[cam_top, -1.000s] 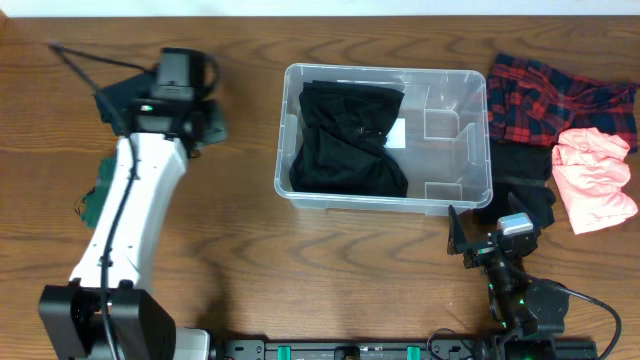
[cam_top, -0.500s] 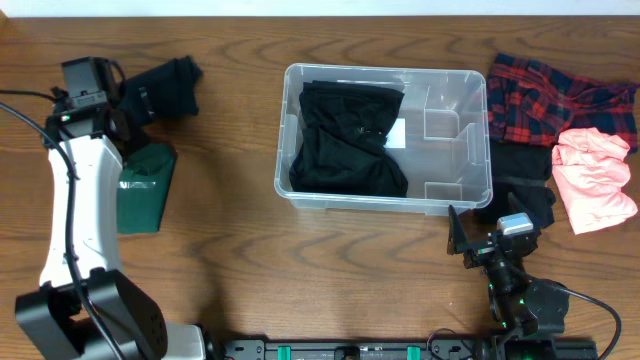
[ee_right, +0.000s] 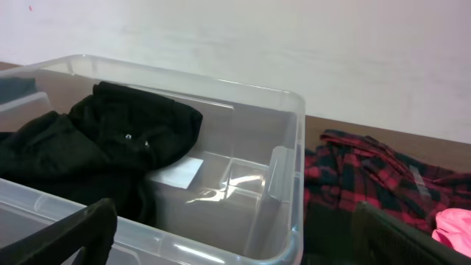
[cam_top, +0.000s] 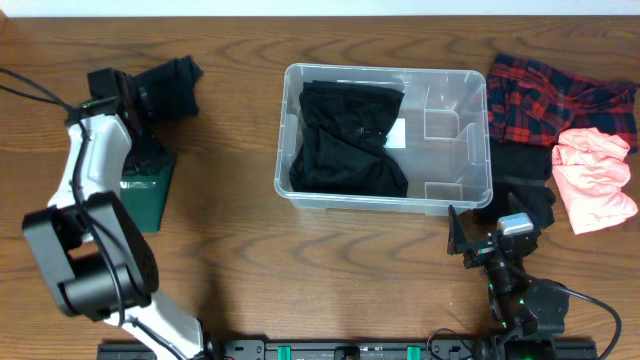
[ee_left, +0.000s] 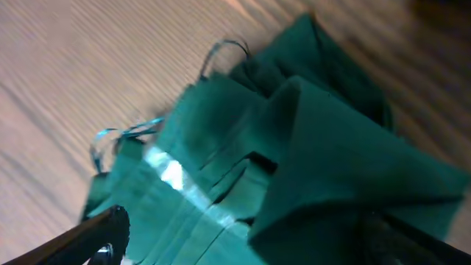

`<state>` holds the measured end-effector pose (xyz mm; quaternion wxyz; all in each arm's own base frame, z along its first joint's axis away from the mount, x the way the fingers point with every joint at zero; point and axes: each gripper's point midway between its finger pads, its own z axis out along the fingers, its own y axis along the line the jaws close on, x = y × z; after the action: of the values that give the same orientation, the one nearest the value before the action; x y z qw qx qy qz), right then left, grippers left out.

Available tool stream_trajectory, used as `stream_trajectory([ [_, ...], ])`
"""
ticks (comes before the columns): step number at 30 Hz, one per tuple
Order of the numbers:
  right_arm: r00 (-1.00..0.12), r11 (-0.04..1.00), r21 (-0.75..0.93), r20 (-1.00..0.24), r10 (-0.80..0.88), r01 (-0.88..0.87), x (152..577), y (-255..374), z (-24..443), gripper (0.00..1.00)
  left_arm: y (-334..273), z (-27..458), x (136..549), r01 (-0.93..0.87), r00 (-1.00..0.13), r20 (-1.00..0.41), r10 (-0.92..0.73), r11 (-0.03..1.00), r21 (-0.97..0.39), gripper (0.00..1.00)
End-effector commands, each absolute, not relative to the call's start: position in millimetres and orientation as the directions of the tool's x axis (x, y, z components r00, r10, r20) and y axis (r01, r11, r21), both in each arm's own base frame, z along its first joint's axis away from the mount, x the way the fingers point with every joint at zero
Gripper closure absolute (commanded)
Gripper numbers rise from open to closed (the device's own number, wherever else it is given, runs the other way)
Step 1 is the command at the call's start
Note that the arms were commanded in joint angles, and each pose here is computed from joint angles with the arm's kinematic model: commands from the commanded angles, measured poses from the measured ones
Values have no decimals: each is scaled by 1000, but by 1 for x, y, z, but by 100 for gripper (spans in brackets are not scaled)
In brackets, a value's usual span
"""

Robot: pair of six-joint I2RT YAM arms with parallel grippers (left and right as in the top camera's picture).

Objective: Pack container
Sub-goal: 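Grasp the green garment with the left gripper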

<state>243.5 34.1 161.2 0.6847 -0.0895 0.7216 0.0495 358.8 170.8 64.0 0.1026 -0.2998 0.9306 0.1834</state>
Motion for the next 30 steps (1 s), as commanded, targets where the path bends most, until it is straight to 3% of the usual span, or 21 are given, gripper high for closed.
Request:
stream_trajectory([
  [1,-45,981,-57,-997,-67,-187,244,32,161,1,172,47,352,-569,-821,-256,-510,762,309,2],
  [30,-45,981,-57,-997,-67,-187,244,32,161,1,158,55,368,-530,-839,-280,-466,814,235,2],
])
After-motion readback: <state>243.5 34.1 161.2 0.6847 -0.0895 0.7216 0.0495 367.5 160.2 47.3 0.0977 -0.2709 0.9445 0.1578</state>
